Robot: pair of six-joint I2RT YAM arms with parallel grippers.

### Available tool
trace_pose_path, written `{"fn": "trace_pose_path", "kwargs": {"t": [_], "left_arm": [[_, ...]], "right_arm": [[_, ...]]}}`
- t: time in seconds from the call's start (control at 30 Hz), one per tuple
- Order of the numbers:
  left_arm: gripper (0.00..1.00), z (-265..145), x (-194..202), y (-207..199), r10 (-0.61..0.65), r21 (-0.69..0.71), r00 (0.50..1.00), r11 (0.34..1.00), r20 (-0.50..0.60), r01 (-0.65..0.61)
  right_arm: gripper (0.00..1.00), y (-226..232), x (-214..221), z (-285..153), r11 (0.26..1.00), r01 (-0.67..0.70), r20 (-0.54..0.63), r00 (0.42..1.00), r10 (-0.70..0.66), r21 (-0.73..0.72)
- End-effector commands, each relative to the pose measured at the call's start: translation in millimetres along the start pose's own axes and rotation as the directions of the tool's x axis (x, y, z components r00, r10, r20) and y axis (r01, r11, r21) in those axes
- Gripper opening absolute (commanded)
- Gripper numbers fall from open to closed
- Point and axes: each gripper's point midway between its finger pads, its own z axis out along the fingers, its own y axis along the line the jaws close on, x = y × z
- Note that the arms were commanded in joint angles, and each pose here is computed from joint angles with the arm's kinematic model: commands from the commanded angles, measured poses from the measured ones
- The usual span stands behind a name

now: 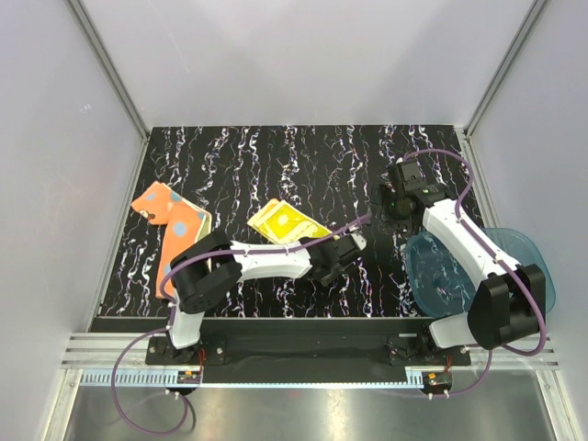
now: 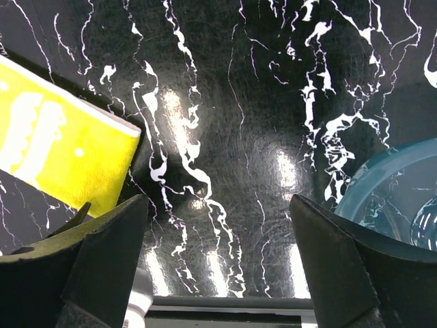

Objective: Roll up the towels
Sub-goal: Roll the towel

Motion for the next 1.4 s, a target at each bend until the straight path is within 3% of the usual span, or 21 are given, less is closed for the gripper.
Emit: {"fn": "trace_pose_path", "kwargs": {"t": [0.0, 0.13, 0.37, 0.5, 0.53, 0.6, 0.7, 0.77, 0.87, 1.17, 1.37], "left_arm": [[0.52, 9.4, -1.7, 2.6, -0.027, -0.002, 0.999, 1.0, 0.021, 0.027], [0.49, 16.5, 7.7, 12.6, -0.053, 0.0, 0.999, 0.999, 0.004, 0.053], [0.35, 22.9, 30.0, 19.4, -0.103, 0.027, 0.995, 0.994, -0.017, 0.103], [0.2, 25.0, 36.8, 19.0, -0.131, 0.045, 0.991, 0.99, -0.013, 0.132], [0.09, 24.7, 37.1, 18.0, -0.134, 0.052, 0.991, 0.99, -0.011, 0.134], [0.0, 21.7, 34.5, 16.2, -0.151, 0.068, 0.989, 0.986, 0.004, 0.15], [0.0, 14.4, 25.2, 13.8, -0.191, 0.115, 0.981, 0.976, 0.028, 0.186], [0.0, 6.8, 15.8, 10.9, -0.224, 0.166, 0.973, 0.963, 0.049, 0.214], [0.0, -3.2, 4.9, 9.3, -0.258, 0.216, 0.963, 0.947, 0.072, 0.237], [0.0, -29.1, -16.6, 10.3, -0.354, 0.342, 0.928, 0.892, 0.12, 0.296], [0.0, -33.6, -18.3, 16.9, -0.399, 0.381, 0.908, 0.865, 0.126, 0.327]], "right_arm": [[0.92, -5.2, -11.1, -10.7, 1.0, -0.006, 0.049, 0.999, 0.005, 0.016], [0.92, -6.7, -11.8, -11.3, 1.0, -0.006, 0.049, 0.999, 0.006, 0.019], [0.92, -4.5, -14.6, -11.5, 1.0, -0.007, 0.038, 0.999, 0.007, 0.001], [0.92, -2.3, -16.1, -11.8, 1.0, -0.013, 0.033, 0.999, 0.014, -0.014], [0.92, 1.4, -14.9, -11.7, 0.999, -0.016, 0.023, 1.0, 0.017, -0.033], [0.93, 6.9, -11.7, -7.8, 0.998, -0.02, 0.006, 1.0, 0.02, -0.062], [0.92, 36.2, 5.0, 1.6, 0.973, -0.048, -0.082, 0.996, 0.03, -0.225], [0.92, 66.5, 14.7, 3.5, 0.919, -0.1, -0.158, 0.987, 0.041, -0.382], [0.91, 87.4, 30.7, 13.4, 0.858, -0.186, -0.266, 0.962, 0.06, -0.478], [0.88, 95.8, 64.0, 61.3, 0.83, -0.312, -0.462, 0.884, 0.075, -0.462], [0.86, 97.0, 77.1, 79.7, 0.839, -0.324, -0.498, 0.864, 0.074, -0.437]]}}
